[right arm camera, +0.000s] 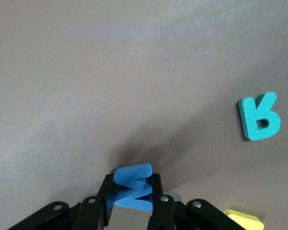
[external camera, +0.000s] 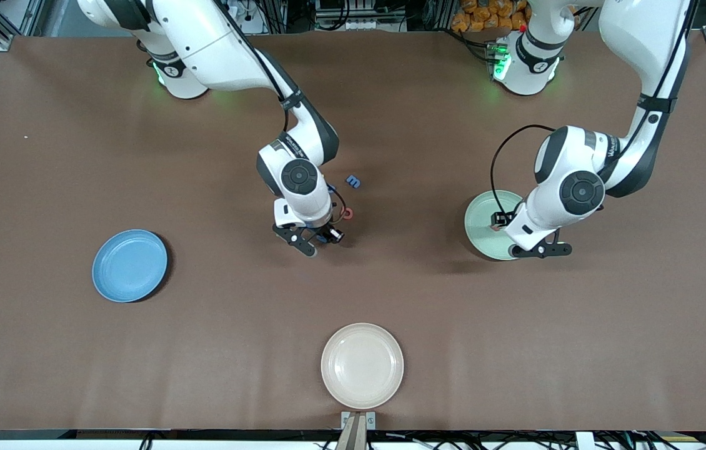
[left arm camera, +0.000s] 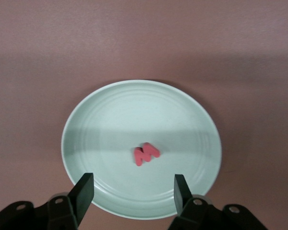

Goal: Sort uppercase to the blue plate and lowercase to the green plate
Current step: 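Grasp the blue M with the right gripper while the left gripper returns, then drop the blue M on the blue plate while the left gripper reaches letters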

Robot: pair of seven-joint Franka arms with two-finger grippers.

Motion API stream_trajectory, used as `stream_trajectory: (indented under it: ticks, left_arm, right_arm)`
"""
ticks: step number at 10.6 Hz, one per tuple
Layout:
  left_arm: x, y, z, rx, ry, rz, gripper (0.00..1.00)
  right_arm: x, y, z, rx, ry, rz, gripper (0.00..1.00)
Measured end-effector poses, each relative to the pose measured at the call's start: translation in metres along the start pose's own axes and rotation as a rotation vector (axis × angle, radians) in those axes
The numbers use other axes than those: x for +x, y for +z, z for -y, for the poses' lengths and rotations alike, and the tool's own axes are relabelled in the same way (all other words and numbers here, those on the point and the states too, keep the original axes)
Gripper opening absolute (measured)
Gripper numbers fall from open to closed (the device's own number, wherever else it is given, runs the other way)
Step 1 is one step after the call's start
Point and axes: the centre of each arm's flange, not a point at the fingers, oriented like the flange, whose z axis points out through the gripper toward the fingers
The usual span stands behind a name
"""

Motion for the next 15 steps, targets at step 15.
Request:
stream_trajectory:
  ticks: [15]
  left_arm:
    - [-0.087,0.039,-0.269,-0.058,-0.387,0.08,0.76]
  right_arm:
    - [0.287,-0.091,-0.19,-0.146,-0.338,0.034,0.35]
